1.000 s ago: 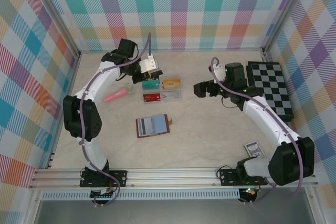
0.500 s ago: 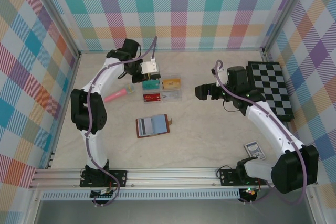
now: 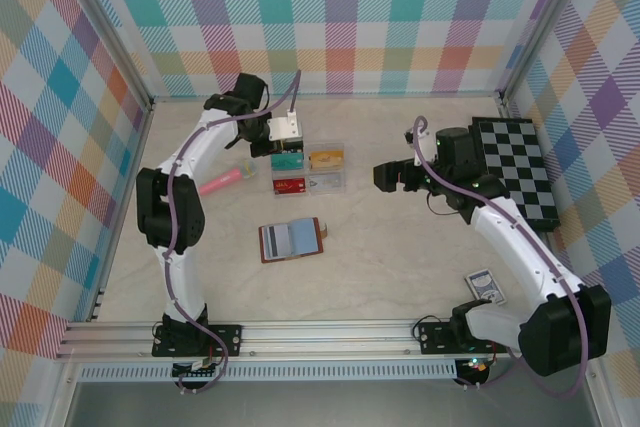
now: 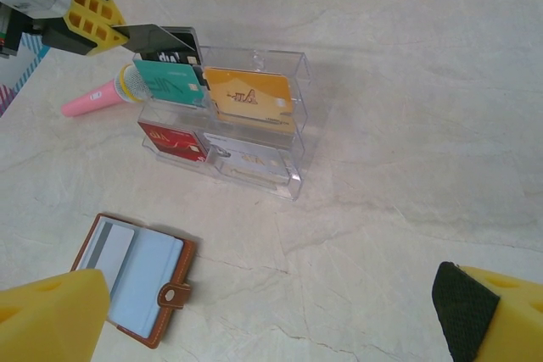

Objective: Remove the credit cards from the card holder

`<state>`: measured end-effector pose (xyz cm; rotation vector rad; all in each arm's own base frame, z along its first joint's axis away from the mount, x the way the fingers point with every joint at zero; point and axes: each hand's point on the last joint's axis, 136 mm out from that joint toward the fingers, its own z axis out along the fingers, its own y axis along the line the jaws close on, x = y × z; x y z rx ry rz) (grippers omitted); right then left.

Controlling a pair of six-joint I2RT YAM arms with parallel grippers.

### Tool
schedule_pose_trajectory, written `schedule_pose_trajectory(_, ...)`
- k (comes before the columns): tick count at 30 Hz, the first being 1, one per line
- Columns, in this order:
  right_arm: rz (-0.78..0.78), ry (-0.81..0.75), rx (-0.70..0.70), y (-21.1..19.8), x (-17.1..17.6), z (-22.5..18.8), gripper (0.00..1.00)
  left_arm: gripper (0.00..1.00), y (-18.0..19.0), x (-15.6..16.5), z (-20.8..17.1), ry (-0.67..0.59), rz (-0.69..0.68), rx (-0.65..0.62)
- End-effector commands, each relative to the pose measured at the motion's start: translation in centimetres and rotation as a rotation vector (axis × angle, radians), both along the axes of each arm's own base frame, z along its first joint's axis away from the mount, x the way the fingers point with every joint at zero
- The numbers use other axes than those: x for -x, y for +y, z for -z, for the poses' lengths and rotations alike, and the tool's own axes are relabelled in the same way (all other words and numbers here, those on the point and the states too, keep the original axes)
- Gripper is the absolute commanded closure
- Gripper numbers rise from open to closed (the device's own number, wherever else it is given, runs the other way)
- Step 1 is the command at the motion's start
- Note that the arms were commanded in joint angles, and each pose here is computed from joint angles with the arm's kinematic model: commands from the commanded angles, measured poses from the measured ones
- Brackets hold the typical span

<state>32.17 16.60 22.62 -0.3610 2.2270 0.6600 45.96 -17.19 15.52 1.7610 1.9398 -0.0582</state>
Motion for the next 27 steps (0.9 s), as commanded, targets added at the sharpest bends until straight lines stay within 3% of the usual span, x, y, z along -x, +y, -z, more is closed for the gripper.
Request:
schedule_pose_trajectory(1,-0.004,-0.004,-0.019,0.0,0.6,-0.5,0.0,0.98,0.4,-1.1,-0.2,-0.025,-0.003,-0.006)
schedule_pose_trajectory(19,-0.07,-0.035,-0.054,0.9,1.3,-1.5,0.0,0.92,0.7,-2.0,0.2,-0.028,-0.013,-0.035)
schedule_pose_trajectory(27,-0.069,-0.03,-0.053,0.9,1.2,-1.3,0.0,0.78,0.5,-2.3,-0.5,-0.047,-0.016,-0.02)
